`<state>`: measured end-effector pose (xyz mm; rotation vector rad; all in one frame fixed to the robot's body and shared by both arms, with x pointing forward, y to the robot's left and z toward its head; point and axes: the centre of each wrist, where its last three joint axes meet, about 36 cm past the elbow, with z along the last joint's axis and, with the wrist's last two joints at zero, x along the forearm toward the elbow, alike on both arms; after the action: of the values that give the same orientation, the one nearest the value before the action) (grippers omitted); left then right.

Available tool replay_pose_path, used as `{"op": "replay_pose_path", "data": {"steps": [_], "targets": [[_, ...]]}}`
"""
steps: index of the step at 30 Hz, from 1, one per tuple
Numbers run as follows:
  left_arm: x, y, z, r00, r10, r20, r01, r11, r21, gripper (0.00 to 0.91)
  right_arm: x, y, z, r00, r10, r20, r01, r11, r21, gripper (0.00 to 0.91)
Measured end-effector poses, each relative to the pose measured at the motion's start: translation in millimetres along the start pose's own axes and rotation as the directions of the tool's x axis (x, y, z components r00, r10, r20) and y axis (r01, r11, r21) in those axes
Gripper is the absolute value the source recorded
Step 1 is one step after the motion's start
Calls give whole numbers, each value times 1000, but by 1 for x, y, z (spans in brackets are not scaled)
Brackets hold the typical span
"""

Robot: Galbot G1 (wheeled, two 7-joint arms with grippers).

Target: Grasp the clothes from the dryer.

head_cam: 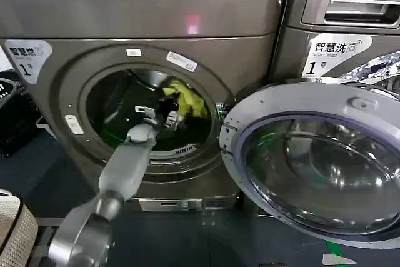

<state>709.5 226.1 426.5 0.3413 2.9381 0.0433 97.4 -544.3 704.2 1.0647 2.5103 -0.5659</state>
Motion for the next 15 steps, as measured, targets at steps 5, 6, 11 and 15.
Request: {"op": "replay_pose_path", "data": {"steps": [5,6,11,15], "targets": [[20,-7,6,991,-104,79,106,994,-14,0,-1,-3,0,1000,17,13,-17,1000,7,907],[21,-9,6,989,-118,89,119,993,-13,0,-1,-3,0,1000,17,15,-18,1000,6,907],[27,-14,6,979,-166,120,169,985,-15,0,0,-3,0,999,21,25,-21,1000,3,907],[28,-17,4,972,-187,140,192,981,-17,0,1,-4,0,999,23,30,-23,1000,5,907]]}}
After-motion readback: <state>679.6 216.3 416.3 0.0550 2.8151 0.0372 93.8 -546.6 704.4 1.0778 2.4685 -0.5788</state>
